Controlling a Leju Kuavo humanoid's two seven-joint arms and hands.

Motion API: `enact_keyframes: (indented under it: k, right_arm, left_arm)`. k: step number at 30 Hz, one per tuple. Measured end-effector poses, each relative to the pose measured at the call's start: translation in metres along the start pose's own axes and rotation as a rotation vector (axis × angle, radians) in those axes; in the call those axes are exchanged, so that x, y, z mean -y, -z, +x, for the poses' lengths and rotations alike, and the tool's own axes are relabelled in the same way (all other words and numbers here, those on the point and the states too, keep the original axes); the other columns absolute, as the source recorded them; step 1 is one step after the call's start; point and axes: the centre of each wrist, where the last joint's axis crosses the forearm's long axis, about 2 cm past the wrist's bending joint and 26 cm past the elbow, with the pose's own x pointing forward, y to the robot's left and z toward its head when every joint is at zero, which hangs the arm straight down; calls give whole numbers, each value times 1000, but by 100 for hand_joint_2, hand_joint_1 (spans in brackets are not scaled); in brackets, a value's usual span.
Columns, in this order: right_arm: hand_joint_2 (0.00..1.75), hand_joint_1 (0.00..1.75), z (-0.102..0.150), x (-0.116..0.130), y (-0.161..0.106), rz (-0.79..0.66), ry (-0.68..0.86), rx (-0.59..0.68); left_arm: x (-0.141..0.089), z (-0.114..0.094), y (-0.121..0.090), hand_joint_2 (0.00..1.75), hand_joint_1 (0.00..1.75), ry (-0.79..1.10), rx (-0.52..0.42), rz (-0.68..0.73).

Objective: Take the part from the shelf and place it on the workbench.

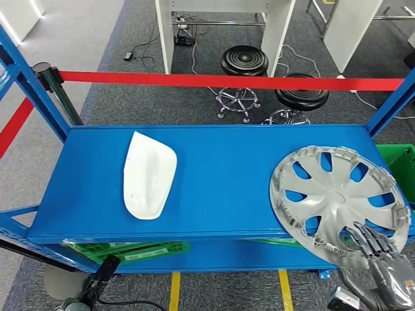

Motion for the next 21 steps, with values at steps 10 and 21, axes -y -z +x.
enact_keyframes:
  k: [10,21]
  right_arm:
    - [0,0,-9,-4,0,45,18,-19]
    - [44,0,-30,1,4,112,53,-65]
  left_arm:
    - [0,0,0,0,0,2,0,-2]
    - [-2,7,4,0,0,1,17,-4]
